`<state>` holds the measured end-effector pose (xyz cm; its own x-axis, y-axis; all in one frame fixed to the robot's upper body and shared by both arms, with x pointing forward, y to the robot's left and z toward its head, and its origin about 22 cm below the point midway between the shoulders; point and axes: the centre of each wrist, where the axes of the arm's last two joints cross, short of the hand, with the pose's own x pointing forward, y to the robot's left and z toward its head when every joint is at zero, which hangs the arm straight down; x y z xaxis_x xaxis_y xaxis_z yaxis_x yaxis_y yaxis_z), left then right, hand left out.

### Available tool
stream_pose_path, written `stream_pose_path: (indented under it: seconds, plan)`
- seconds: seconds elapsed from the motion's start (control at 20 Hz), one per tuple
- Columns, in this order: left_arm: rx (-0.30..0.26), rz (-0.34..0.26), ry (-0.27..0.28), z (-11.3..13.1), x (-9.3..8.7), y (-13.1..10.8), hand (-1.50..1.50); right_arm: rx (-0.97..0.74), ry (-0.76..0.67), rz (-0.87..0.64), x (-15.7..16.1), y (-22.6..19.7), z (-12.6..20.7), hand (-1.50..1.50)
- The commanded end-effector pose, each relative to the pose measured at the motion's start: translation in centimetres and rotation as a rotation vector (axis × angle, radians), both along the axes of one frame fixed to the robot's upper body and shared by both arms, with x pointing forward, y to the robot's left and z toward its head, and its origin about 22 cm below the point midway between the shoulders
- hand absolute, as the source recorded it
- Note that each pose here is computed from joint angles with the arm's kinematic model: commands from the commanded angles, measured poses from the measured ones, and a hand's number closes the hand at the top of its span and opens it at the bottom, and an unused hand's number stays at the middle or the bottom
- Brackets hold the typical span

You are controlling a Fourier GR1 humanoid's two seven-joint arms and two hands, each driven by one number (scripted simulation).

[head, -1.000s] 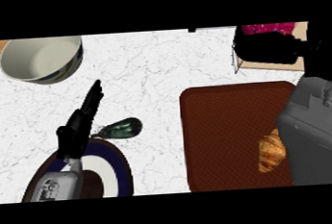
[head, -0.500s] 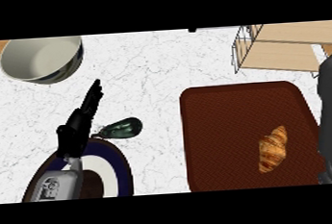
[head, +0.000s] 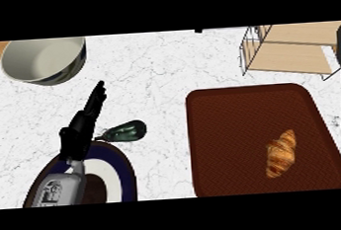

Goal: Pick the cupcake from the tray and place it in the tiered shelf

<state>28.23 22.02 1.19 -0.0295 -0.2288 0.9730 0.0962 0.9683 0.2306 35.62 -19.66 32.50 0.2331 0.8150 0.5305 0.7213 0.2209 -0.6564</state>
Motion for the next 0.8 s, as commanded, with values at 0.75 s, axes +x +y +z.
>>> stream_pose_path:
  seconds: [0.75]
  plan:
    - [-0.005, -0.006, -0.004, 0.6, 0.4, -1.4, 0.00, 0.113, -0.225, 0.053, 6.6, -6.9, -4.7, 1.50]
